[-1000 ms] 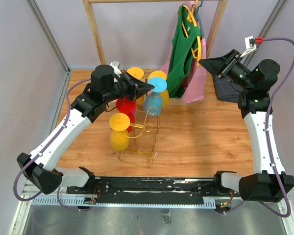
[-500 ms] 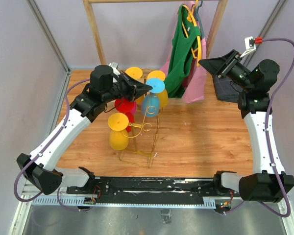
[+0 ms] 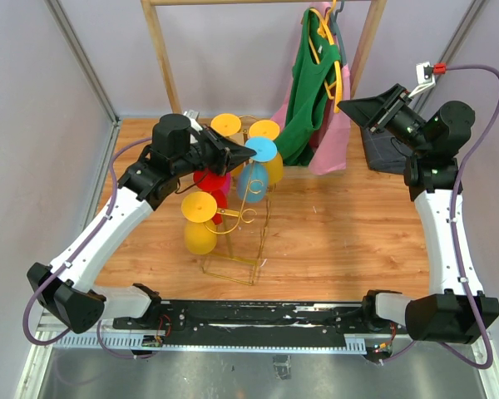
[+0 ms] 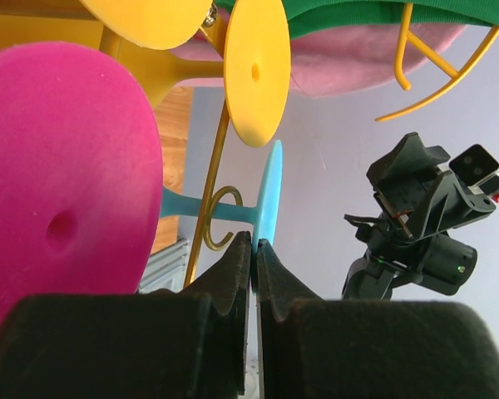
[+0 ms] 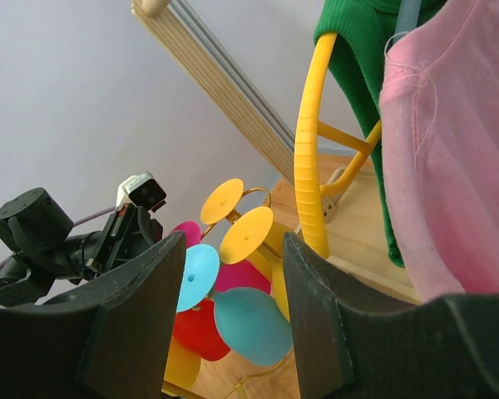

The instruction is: Place the wine glass upside down on the wine glass rack

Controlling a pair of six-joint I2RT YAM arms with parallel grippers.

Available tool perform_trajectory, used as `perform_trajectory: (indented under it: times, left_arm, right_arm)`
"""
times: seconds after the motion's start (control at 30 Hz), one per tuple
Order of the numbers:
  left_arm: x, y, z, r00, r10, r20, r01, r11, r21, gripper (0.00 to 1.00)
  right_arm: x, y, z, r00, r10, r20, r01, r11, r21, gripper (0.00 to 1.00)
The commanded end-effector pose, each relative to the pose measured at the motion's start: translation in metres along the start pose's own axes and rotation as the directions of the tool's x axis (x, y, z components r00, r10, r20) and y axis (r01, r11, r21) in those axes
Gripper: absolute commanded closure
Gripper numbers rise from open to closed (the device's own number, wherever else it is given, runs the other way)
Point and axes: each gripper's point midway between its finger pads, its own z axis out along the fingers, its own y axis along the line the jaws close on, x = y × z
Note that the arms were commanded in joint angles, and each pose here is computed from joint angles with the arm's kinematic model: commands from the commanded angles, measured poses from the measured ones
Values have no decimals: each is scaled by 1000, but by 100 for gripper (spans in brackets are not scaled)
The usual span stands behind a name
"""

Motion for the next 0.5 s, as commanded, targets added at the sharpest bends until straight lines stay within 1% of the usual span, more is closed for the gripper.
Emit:
perform_trajectory:
  times: [0.0, 0.2, 0.47]
  left_arm:
    - [-5, -14, -8, 999, 21, 24, -22, 998, 60, 93]
    - [-4, -15, -10, 1000, 18, 19, -20, 997, 72, 84]
    - [-3, -18, -14, 1000, 16, 21, -18, 997, 79, 84]
  right_arm:
    - [-6, 5, -3, 999, -30, 16, 30, 999, -26, 49]
    - [-5, 5, -4, 1000, -27, 17, 27, 999, -26, 49]
    - [-6, 5, -3, 1000, -22, 19, 23, 999, -26, 49]
